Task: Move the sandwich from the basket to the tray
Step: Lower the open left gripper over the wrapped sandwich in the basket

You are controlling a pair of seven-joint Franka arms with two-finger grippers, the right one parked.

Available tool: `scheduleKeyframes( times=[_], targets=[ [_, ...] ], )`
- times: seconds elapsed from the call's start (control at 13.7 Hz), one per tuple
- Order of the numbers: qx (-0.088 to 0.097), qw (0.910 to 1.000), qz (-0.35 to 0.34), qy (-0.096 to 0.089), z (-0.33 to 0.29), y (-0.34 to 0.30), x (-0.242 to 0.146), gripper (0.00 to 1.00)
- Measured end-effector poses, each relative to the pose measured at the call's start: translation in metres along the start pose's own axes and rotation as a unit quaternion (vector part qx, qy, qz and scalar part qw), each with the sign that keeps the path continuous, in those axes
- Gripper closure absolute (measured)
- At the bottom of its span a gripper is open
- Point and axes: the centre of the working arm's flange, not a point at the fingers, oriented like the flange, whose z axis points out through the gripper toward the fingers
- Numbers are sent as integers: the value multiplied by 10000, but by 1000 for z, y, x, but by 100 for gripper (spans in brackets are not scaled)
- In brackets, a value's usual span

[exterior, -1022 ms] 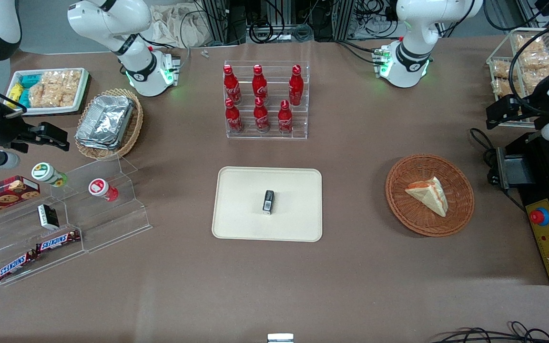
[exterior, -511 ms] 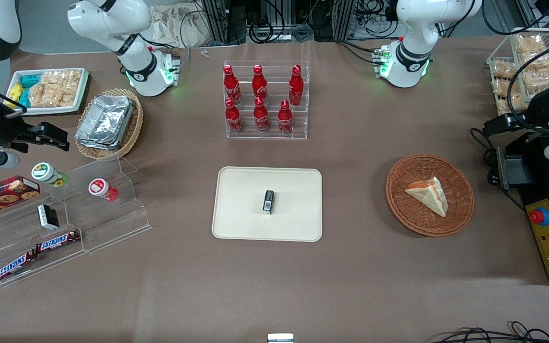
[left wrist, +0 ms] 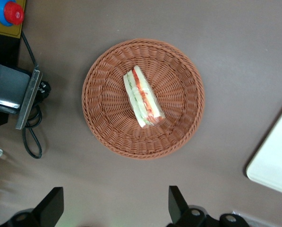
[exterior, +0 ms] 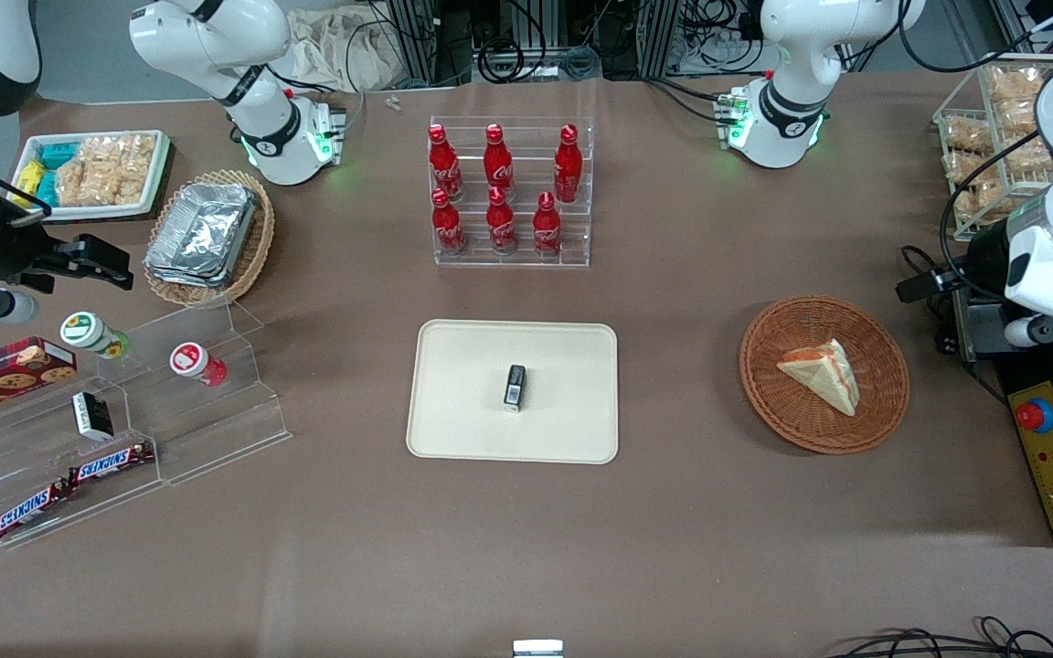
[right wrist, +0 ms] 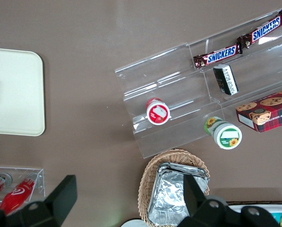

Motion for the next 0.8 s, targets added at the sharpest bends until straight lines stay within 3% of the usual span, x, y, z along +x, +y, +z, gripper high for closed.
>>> scheduleKeyframes(
  times=[0.58,0.8],
  targets=[
    [-168,9950,-913,362,96,-5,-1,1],
    [-168,9909,-1297,308,132,-2,-4,1]
  ],
)
